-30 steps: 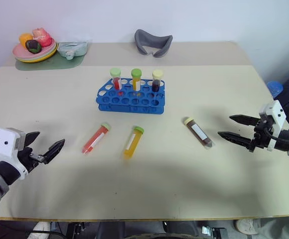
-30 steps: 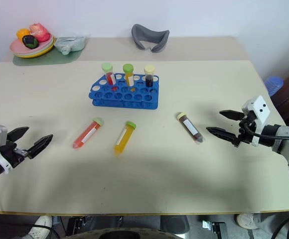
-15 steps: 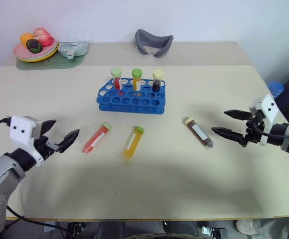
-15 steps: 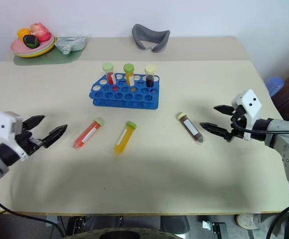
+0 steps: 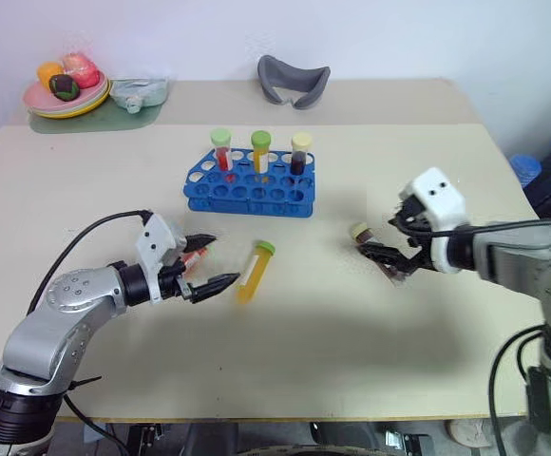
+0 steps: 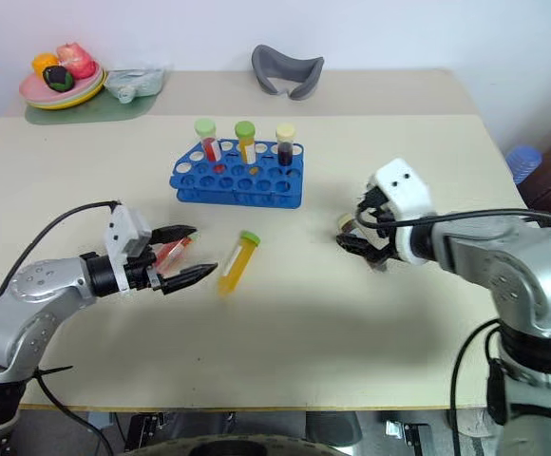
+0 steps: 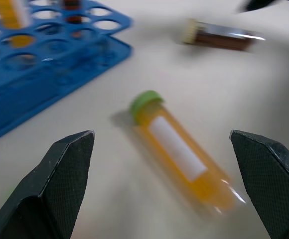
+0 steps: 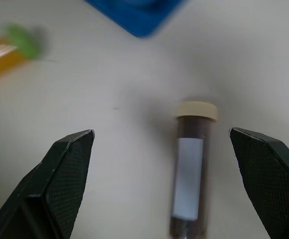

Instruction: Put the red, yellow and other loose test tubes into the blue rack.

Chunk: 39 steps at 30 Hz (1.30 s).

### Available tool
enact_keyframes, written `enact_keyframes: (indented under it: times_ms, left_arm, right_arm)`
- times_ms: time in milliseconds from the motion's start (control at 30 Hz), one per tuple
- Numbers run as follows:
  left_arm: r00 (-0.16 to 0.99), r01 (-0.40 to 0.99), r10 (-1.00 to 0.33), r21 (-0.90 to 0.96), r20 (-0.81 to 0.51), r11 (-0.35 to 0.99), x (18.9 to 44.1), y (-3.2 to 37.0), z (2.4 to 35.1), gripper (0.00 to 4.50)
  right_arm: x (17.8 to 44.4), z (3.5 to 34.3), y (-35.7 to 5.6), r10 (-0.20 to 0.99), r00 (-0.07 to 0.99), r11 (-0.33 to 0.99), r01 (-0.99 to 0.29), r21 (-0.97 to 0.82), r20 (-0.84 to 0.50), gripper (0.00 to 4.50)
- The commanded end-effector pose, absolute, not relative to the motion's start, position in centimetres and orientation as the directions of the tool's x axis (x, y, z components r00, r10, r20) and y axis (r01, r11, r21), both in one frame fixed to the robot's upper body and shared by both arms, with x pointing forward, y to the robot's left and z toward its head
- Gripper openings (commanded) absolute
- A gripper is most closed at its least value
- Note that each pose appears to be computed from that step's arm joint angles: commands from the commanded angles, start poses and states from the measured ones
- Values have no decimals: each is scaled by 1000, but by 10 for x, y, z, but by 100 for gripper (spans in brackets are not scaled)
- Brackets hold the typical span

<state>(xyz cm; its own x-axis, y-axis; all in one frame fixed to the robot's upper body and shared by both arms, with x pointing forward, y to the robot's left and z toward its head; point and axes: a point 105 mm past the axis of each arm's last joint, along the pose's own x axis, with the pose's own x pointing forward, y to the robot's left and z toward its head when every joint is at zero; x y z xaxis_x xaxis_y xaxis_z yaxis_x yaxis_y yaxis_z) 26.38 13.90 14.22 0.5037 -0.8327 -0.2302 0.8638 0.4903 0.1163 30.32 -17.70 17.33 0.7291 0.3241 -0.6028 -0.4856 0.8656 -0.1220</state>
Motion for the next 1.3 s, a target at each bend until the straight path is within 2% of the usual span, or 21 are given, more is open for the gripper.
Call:
enact_keyframes:
  times_ms: [33, 600, 867, 967, 1100, 1300]
  left_arm:
    - [459, 887, -865, 156, -202, 434, 261, 126, 148, 448]
    - [437, 897, -883, 154, -169, 414, 246, 105, 147, 448]
    - [447, 892, -879, 161, -167, 423, 243, 105, 144, 448]
    - [451, 890, -877, 163, -166, 427, 243, 106, 145, 450]
    - [456, 887, -874, 168, -169, 430, 244, 107, 147, 450]
    - [456, 886, -874, 178, -168, 428, 249, 104, 154, 450]
  right_arm:
    - [312, 172, -185, 259, 722, 895, -430, -122, -642, 445]
    - [338, 140, -169, 150, 534, 935, -351, -56, -832, 445]
    - [333, 126, -158, 137, 473, 918, -391, -68, -870, 445]
    - [333, 125, -155, 157, 461, 920, -390, -41, -873, 362]
    - [335, 126, -153, 159, 467, 919, -392, -43, -870, 170]
    - [337, 130, -151, 163, 482, 916, -398, -49, -861, 170]
